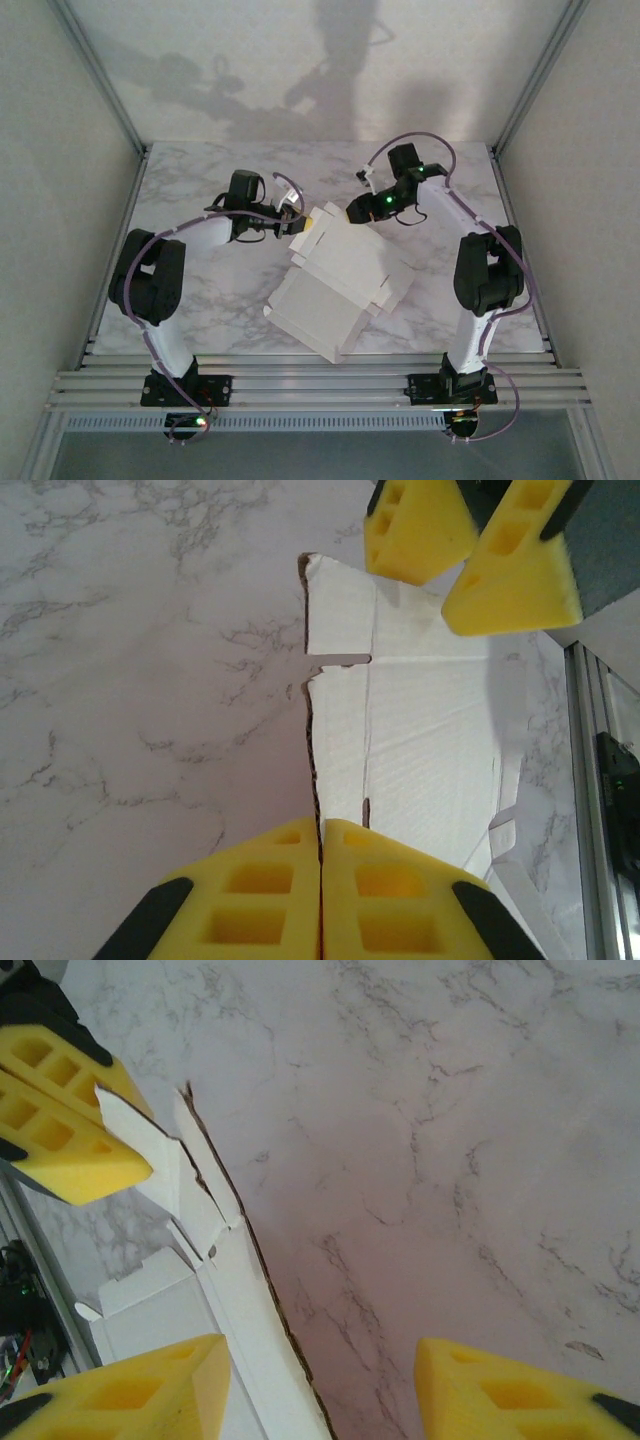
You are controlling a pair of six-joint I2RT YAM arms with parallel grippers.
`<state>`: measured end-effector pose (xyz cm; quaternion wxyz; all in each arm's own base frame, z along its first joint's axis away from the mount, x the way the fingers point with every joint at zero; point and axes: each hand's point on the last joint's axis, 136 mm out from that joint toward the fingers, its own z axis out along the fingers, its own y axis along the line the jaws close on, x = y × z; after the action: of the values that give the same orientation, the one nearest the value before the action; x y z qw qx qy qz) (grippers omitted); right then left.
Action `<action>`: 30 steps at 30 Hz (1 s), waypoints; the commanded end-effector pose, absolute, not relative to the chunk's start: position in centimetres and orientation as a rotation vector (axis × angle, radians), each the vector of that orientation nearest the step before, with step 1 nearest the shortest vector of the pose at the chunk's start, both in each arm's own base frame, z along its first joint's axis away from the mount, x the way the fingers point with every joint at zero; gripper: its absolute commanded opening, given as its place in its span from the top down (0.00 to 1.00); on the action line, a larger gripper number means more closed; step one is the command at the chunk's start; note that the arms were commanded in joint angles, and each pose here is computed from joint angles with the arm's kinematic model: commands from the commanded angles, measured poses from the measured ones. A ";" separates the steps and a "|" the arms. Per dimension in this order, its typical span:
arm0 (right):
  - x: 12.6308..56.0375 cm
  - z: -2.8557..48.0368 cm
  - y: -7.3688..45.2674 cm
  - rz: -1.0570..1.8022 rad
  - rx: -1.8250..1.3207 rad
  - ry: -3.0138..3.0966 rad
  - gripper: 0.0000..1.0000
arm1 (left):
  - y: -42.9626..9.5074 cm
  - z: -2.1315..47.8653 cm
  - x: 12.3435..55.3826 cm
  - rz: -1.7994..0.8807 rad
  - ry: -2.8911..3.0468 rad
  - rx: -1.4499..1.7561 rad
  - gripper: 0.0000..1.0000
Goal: Fold the paper box
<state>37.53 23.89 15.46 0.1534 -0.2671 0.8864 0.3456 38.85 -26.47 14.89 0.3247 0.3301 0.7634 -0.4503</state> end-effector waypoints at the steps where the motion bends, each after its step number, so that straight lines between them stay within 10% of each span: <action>1: 36.5 15.6 24.3 0.979 -0.796 2.542 0.54 | -27.2 15.5 39.0 -1.210 1.963 0.908 0.92; 30: 34.2 17.3 24.5 0.570 -0.888 2.479 0.90 | -27.3 14.6 39.9 -1.203 2.002 0.903 0.89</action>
<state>34.85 24.54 17.01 0.2171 -0.3172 0.8974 0.2166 39.70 -26.71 13.84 0.3084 0.3329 0.7706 -0.4475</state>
